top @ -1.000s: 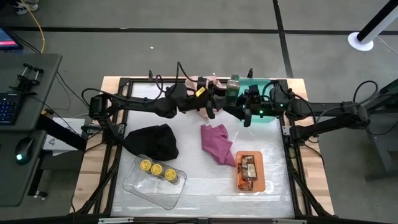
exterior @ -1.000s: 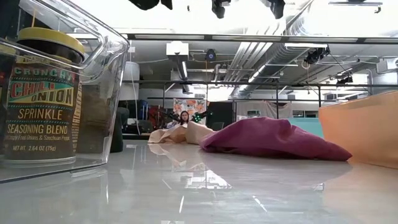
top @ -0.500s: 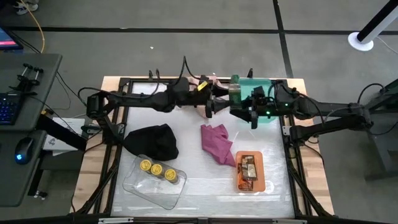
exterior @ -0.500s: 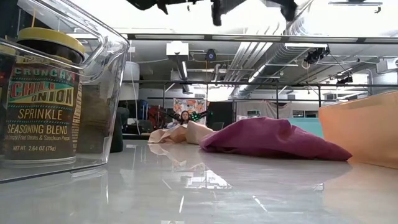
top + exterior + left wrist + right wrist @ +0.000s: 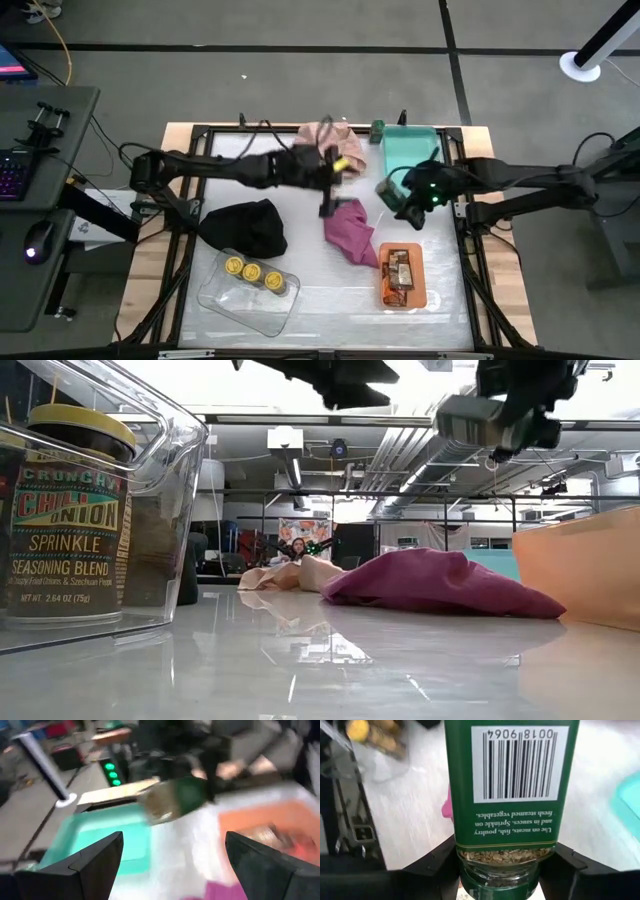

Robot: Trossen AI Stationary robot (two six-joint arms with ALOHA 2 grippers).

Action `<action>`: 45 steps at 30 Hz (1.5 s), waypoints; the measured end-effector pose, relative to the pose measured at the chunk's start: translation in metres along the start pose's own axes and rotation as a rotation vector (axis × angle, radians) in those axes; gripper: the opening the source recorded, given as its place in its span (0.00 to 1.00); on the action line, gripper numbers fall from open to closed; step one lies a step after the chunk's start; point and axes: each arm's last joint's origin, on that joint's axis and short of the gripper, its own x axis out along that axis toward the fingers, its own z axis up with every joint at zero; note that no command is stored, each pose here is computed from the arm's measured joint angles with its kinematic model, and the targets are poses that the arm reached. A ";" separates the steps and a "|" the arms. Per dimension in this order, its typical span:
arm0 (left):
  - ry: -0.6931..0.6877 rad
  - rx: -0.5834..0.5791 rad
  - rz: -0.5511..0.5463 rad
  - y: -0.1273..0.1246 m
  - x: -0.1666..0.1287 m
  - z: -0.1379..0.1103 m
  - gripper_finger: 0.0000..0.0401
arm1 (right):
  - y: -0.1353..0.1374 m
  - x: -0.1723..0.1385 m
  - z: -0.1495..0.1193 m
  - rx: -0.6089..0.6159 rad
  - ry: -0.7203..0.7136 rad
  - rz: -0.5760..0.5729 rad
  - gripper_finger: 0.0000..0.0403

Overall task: Sort spices by type
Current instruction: Put the bottom green seasoning bottle into the green bin

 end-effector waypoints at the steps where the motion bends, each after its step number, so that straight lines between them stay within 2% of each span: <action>1: 0.011 0.047 -0.023 -0.009 0.005 -0.002 0.83 | 0.001 0.006 0.002 -0.016 0.017 -0.002 0.49; 3: 0.027 0.106 -0.037 -0.023 0.011 -0.005 0.83 | 0.003 0.016 0.007 -0.053 0.038 0.007 0.49; 5: 0.046 0.118 -0.039 -0.033 0.017 -0.008 0.83 | 0.005 0.027 0.010 -0.082 0.058 0.004 0.49; 9: 0.063 0.037 -0.002 -0.034 0.020 -0.011 0.83 | 0.008 0.041 0.015 -0.143 0.068 0.003 0.49; 14: 0.073 -0.055 0.072 -0.022 0.019 -0.012 0.83 | 0.015 0.049 0.017 -0.211 0.044 0.013 0.49; 20: 0.094 -0.178 -0.078 -0.017 0.022 -0.020 0.83 | 0.020 0.050 0.017 -0.288 -0.006 -0.018 0.49; 28: 0.022 -0.212 -0.079 -0.016 0.034 -0.021 0.83 | 0.026 0.051 0.016 -0.413 -0.017 0.007 0.49; 36: 0.037 -0.260 -0.159 -0.025 0.049 -0.033 0.83 | 0.029 0.051 0.016 -0.476 -0.035 0.020 0.49; 40: -0.004 -0.247 -0.162 -0.029 0.050 -0.029 0.76 | 0.029 0.051 0.016 -0.478 -0.032 0.018 0.49; 45: -0.030 -0.228 -0.151 -0.029 0.048 -0.025 0.54 | 0.029 0.051 0.016 -0.478 -0.032 0.018 0.49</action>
